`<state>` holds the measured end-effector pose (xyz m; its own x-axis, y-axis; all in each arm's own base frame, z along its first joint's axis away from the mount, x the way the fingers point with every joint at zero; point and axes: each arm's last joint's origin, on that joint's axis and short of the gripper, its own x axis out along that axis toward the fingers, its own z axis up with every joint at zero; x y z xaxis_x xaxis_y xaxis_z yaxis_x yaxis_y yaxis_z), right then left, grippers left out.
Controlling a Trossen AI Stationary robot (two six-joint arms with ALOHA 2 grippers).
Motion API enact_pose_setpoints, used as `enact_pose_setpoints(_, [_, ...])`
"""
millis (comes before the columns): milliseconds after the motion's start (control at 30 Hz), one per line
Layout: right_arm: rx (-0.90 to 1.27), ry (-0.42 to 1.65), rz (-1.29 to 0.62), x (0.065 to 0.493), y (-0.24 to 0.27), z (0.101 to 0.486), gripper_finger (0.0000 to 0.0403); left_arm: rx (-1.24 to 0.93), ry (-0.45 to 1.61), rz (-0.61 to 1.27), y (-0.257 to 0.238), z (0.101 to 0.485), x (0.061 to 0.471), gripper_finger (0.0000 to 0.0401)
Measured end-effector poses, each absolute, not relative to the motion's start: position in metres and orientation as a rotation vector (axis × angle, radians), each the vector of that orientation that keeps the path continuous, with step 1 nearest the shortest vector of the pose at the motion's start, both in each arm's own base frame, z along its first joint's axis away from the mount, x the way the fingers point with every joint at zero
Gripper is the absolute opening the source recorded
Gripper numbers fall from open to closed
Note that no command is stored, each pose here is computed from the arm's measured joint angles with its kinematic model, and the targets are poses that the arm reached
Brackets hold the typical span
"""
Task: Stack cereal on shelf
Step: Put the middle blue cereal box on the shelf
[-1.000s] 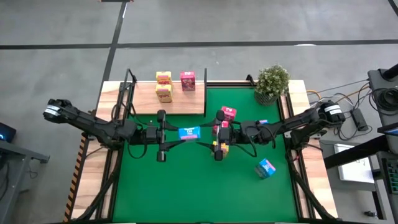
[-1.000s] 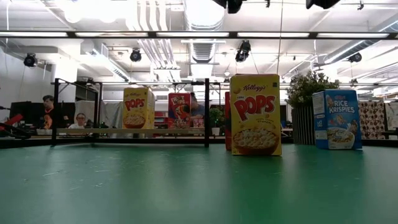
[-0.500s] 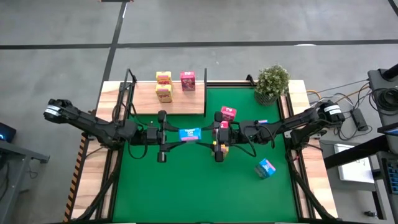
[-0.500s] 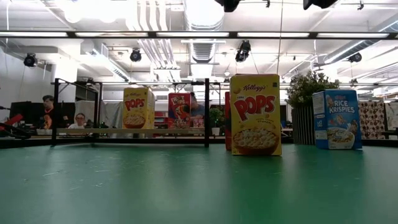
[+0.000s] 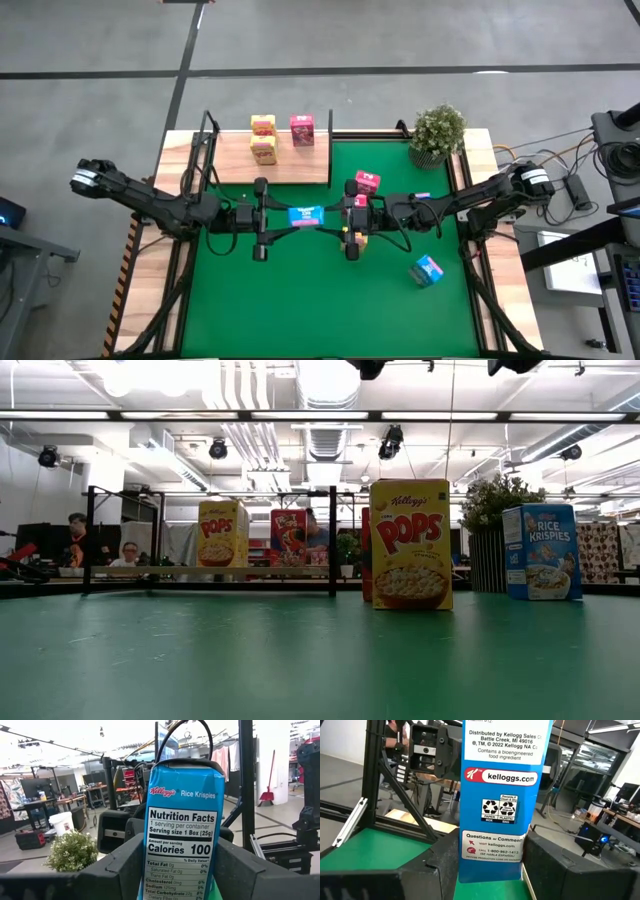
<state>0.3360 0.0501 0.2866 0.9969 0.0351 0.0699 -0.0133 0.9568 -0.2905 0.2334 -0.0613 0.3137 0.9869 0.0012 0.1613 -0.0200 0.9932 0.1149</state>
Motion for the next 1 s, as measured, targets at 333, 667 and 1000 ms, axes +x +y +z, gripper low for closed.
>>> enact_pose_setpoints(333, [-0.307, -0.058, 0.027, 0.336, 0.050, 0.285, 0.0180, 0.097, -0.142, 0.008, -0.060, 0.314, 0.231, 0.0249])
enact_pose_setpoints(667, [-0.314, -0.010, 0.026, 0.334, 0.050, 0.283, 0.0180, 0.092, -0.089, 0.003, -0.055, 0.319, 0.213, 0.0282])
enact_pose_setpoints(1000, [-0.348, 0.110, -0.029, 0.333, 0.047, 0.274, 0.0180, 0.084, -0.075, 0.015, -0.051, 0.326, 0.197, 0.0282])
